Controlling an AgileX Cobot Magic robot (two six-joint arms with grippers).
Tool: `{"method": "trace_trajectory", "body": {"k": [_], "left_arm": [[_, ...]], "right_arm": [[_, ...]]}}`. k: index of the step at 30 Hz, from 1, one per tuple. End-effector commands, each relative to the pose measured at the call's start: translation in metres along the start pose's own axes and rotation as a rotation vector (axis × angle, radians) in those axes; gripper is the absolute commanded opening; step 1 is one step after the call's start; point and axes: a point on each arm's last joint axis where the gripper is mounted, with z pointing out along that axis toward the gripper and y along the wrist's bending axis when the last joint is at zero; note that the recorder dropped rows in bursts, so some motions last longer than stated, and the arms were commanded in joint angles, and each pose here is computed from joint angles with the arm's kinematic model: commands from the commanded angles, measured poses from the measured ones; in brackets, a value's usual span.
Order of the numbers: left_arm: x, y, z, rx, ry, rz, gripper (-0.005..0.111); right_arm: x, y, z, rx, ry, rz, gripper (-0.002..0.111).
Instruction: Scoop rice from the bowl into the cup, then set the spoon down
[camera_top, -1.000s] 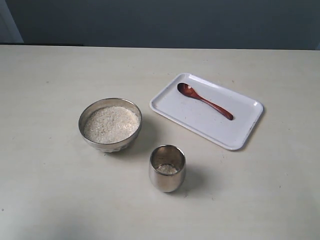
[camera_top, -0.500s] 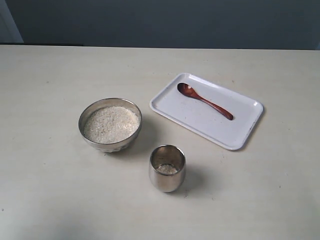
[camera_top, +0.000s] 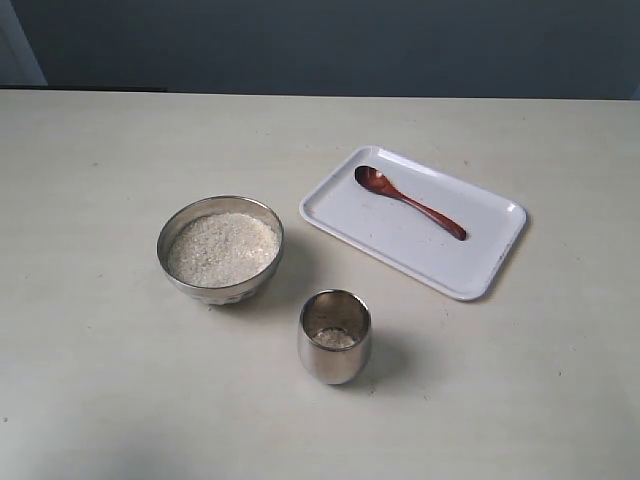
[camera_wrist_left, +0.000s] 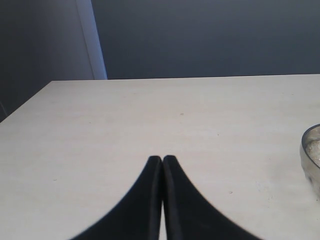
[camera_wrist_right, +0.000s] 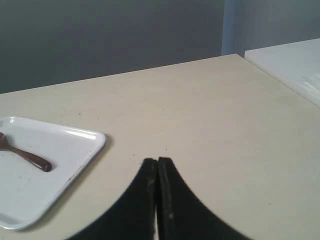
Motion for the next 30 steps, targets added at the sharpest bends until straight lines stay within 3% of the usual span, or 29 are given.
{"method": "trace_trajectory", "body": {"k": [1, 30], "left_arm": [[-0.0021, 0.0005, -0.0005, -0.006, -0.020, 0.000, 0.001], [-0.0021, 0.0005, -0.0005, -0.006, -0.020, 0.000, 0.001]], "right_arm": [[0.0000, 0.0002, -0.0003, -0.005, -0.006, 0.001, -0.001], [0.0000, 0.0009, -0.0003, -0.013, -0.006, 0.022, -0.001]]}}
